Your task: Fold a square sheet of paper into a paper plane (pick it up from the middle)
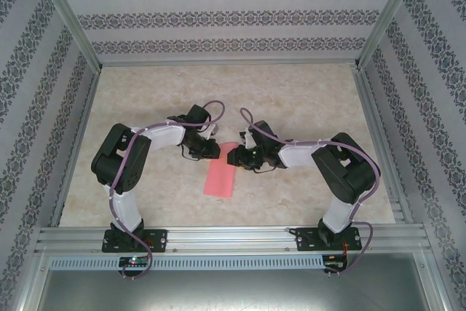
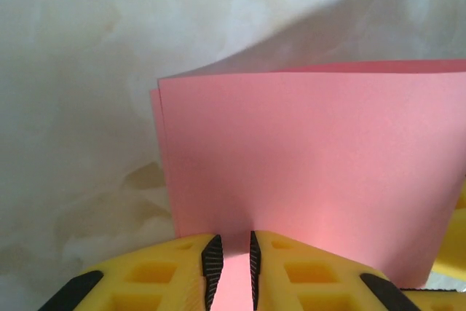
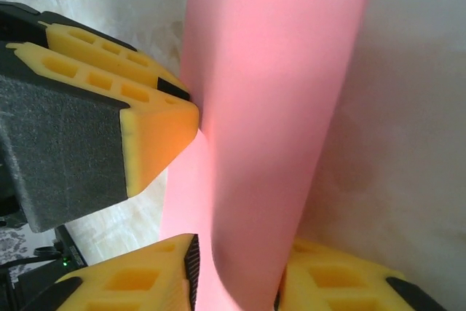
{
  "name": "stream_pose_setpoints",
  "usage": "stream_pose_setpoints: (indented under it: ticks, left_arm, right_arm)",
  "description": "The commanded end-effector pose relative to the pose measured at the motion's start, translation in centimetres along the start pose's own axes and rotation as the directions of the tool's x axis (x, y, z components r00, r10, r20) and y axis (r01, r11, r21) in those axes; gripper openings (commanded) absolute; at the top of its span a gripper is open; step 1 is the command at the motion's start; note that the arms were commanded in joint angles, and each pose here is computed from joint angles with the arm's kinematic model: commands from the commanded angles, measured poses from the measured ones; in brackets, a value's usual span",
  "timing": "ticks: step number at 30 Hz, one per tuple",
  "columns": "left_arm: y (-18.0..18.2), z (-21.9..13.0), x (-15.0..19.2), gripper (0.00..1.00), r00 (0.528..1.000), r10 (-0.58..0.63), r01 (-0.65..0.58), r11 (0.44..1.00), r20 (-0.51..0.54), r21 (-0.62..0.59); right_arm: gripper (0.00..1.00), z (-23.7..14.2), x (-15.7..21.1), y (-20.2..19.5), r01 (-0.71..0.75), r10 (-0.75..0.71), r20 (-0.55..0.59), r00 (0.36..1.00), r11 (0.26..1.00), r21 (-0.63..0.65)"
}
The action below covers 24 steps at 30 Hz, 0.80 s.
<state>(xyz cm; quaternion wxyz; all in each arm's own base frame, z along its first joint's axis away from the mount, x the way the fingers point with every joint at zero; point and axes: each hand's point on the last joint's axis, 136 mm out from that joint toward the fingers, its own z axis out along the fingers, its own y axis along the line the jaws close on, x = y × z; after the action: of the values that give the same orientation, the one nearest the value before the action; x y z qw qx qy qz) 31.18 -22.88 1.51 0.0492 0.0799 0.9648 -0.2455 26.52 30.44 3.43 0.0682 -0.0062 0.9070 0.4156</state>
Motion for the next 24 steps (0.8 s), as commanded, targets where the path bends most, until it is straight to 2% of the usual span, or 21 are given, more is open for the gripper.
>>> stream_pose_setpoints:
  ticks: [1,9,13,18,24]
  left_arm:
    - [4.2,1.5,2.6,0.26,0.996,-0.058,0.047,0.988,-0.07,-0.147]
    - [1.0,-2.6,-0.3,0.34,0.998,-0.042,0.045,0.997,0.037,-0.065]
    - [-0.1,-5.1,-1.3,0.41,0.996,-0.03,0.035,0.998,0.088,-0.052]
    - [0.3,-7.6,-1.3,0.54,0.987,-0.051,0.06,0.997,0.152,-0.056]
    - [-0.8,-7.7,-0.8,0.59,0.969,-0.149,0.127,0.985,0.196,0.12]
  right_arm:
    - [0.25,0.0,0.3,0.8,0.019,-0.018,0.006,1.0,0.999,-0.049]
    - [0.08,-0.4,-0.6,1.2,0.032,-0.031,0.014,0.999,0.996,-0.08]
    - [0.06,-0.6,-1.7,2.1,0.057,-0.056,0.008,0.998,0.993,-0.099]
    - [0.05,-1.3,-4.2,2.5,0.055,-0.054,0.012,0.998,0.988,-0.141]
    - [0.04,-2.1,-6.8,3.7,0.039,-0.039,0.001,0.999,0.975,-0.221]
